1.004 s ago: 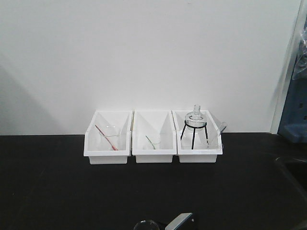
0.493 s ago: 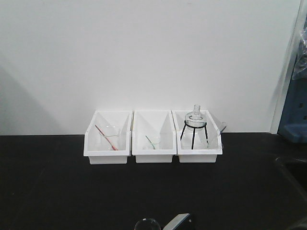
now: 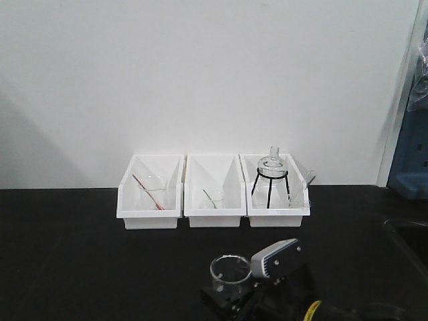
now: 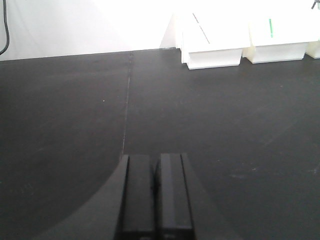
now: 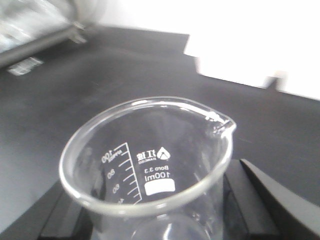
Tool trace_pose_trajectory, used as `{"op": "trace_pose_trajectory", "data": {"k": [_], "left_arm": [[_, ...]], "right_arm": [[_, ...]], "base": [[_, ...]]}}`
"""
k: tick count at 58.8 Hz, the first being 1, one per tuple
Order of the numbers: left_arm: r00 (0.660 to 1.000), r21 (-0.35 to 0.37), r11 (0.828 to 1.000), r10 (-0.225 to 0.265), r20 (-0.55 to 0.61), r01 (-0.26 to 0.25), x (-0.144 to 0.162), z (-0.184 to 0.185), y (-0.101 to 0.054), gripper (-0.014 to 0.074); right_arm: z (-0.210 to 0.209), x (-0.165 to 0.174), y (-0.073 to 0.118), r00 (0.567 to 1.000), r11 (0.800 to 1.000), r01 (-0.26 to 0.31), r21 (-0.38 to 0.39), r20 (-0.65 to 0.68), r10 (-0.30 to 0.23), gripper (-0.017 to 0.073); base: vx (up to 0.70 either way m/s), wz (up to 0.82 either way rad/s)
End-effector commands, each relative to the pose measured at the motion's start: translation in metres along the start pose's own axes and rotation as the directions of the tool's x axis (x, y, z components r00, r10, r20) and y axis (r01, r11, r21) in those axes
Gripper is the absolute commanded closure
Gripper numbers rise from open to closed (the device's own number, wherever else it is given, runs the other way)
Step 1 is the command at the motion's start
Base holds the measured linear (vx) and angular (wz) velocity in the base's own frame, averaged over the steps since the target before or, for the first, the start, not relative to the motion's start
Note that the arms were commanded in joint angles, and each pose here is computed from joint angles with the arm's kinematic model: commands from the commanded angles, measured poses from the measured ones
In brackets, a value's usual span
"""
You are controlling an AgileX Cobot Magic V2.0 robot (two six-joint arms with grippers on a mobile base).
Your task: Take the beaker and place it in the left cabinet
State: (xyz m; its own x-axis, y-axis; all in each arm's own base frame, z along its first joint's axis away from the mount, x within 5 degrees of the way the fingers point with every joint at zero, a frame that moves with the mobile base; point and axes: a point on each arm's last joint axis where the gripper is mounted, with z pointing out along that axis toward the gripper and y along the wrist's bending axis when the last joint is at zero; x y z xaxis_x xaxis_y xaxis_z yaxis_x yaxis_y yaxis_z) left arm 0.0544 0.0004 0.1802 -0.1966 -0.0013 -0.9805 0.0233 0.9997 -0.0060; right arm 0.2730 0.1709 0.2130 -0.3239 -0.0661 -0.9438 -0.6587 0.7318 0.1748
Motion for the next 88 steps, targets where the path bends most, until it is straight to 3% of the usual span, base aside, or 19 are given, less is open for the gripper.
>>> {"op": "trace_pose_trajectory", "data": {"k": [1, 3, 13, 20, 44, 88], "left_arm": [[0.995, 0.016, 1.0, -0.006, 0.102, 0.004, -0.011, -0.002, -0.001, 0.059], [0.995, 0.016, 1.0, -0.006, 0.102, 0.004, -0.011, -0.002, -0.001, 0.059], [0.995, 0.016, 1.0, -0.006, 0.102, 0.004, -0.011, -0.002, -0.001, 0.059], [0.995, 0.016, 1.0, -0.006, 0.102, 0.004, -0.011, -0.002, -0.001, 0.059], [0.995, 0.016, 1.0, -0.006, 0.102, 0.004, -0.011, -0.002, -0.001, 0.059], [0.995, 0.016, 1.0, -0.006, 0.102, 0.004, -0.011, -0.002, -0.001, 0.059]], "right_arm": [[-0.036, -0.042, 0.009, 0.998, 0.997, 0.042, 0.06, 0.047, -0.044, 0.0564], [-0.062, -0.057, 0.012, 0.998, 0.991, 0.05, 0.126, 0.039, -0.055, 0.0564], [-0.126, -0.085, 0.02, 0.993, 0.96, 0.039, 0.277, 0.094, -0.067, 0.0564], [-0.16, -0.08, 0.024, 0.99, 0.943, 0.027, 0.332, 0.121, -0.07, 0.0564], [-0.222, -0.054, 0.037, 0.966, 0.936, -0.005, 0.351, 0.242, -0.086, 0.0564], [-0.227, -0.055, 0.038, 0.961, 0.937, -0.005, 0.35, 0.261, -0.092, 0.0564]], "base": [[0.0, 0.0], [0.0, 0.0], [0.0, 0.0], [0.0, 0.0], [0.0, 0.0], [0.0, 0.01]]}}
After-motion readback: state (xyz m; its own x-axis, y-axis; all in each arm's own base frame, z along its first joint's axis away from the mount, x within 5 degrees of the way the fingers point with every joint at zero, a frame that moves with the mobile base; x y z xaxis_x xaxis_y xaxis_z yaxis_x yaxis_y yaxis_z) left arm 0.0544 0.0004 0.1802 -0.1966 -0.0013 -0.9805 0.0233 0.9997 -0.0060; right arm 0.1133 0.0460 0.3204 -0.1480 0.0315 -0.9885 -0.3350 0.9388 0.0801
